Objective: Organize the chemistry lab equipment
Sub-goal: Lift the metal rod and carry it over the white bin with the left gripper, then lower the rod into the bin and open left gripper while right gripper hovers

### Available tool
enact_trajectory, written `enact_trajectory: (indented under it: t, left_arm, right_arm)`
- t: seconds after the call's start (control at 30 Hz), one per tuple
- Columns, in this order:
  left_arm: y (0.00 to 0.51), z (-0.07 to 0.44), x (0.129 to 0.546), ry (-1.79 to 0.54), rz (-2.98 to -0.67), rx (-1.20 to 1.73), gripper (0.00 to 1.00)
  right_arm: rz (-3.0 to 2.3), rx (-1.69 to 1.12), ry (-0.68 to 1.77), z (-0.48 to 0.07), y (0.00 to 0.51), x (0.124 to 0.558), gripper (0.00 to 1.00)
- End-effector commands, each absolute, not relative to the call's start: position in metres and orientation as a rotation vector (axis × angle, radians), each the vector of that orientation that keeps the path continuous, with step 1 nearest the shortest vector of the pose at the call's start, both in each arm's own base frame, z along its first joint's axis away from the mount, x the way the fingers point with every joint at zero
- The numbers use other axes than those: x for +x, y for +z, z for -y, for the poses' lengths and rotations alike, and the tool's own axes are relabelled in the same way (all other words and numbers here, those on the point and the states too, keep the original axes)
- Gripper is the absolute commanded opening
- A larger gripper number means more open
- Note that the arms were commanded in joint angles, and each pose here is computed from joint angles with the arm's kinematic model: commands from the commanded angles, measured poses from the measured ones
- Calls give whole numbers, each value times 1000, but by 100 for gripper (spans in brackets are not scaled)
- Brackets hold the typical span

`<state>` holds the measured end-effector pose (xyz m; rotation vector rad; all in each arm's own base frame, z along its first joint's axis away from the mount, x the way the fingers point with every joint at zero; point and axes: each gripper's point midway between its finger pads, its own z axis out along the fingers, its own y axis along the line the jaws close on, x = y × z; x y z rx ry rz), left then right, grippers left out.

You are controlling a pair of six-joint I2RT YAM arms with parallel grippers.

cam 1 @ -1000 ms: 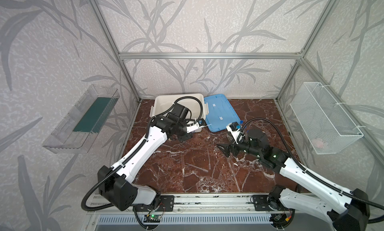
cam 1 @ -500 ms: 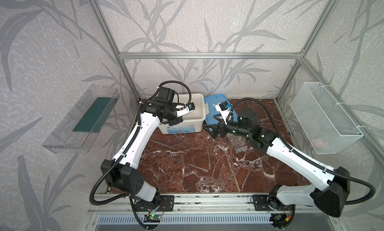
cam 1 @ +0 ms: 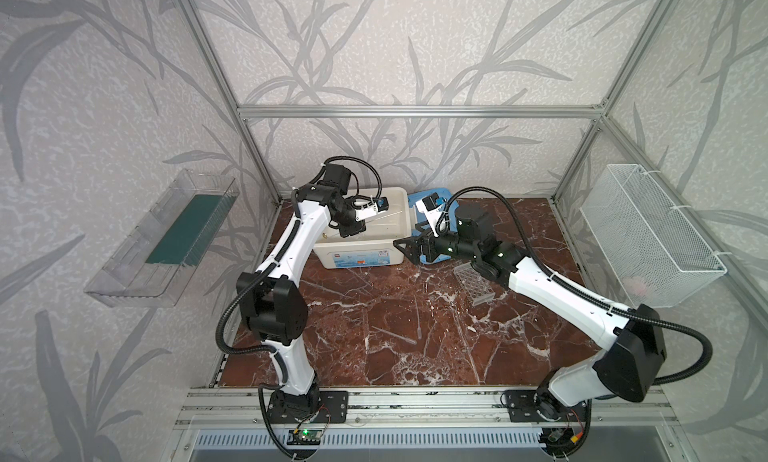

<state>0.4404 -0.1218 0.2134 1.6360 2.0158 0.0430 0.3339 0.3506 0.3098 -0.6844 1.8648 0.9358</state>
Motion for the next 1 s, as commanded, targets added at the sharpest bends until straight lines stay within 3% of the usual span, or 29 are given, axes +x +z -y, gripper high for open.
enact_trajectory:
  t: [0.0,0.97]
  left_arm:
    - [205,123,443,27,-1985,1708,0]
    - [99,109,458,-106,-2195,1765,0]
  right_arm:
    - [-1840,-628,938,-348,322,351,99]
    - [-1943,-686,894,-373,283,384,97]
